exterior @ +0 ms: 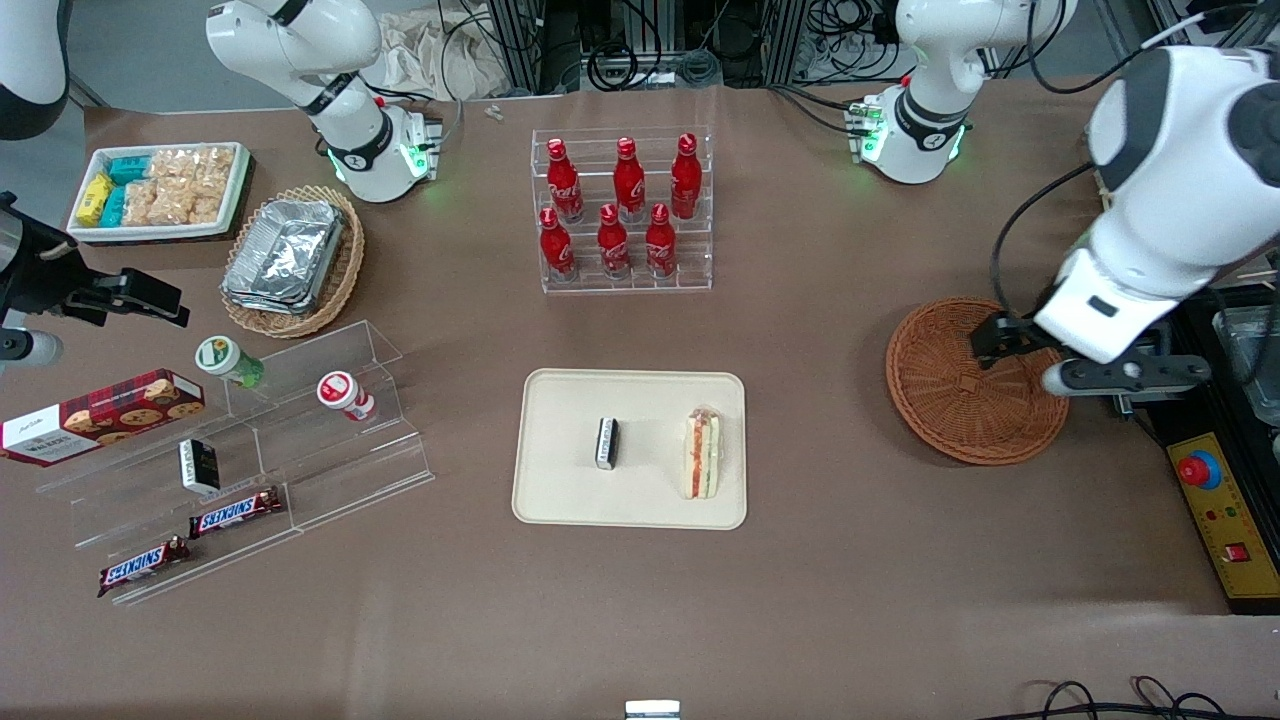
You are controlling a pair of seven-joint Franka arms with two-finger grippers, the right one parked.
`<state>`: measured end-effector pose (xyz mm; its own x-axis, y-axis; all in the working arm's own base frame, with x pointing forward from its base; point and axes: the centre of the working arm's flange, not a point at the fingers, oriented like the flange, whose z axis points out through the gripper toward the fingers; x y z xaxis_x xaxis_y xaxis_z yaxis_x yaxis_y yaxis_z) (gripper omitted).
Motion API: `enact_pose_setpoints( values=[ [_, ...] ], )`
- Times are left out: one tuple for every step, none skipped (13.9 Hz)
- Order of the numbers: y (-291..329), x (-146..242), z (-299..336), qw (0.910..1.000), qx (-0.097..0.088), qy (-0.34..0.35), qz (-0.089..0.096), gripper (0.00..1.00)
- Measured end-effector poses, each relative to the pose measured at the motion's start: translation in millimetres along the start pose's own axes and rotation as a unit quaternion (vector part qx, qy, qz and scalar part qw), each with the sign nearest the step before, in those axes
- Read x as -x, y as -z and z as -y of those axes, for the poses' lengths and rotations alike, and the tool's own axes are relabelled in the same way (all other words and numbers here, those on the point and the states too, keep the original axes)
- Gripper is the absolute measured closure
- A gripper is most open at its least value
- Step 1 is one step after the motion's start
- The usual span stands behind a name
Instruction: Place sandwich from basket to tray
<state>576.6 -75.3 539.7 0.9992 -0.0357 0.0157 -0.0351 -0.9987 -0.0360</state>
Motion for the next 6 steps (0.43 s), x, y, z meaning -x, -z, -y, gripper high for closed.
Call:
enact_pose_setpoints(
  values=[
    [-2.8,2.1,19.8,0.9998,-0.002,-0.019,0.012,0.00],
    [-4.6,3.2,40.8,0.9992,-0.002,-0.034,0.020,0.00],
    [-5.5,3.8,60.2,0.9988,-0.002,-0.042,0.023,0.00],
    [-5.2,4.1,73.4,0.9987,-0.001,-0.045,0.024,0.00],
    [-2.1,3.1,78.3,0.9987,-0.001,-0.046,0.021,0.00],
    [3.6,0.9,78.0,0.9987,-0.001,-0.048,0.017,0.00]
  ],
)
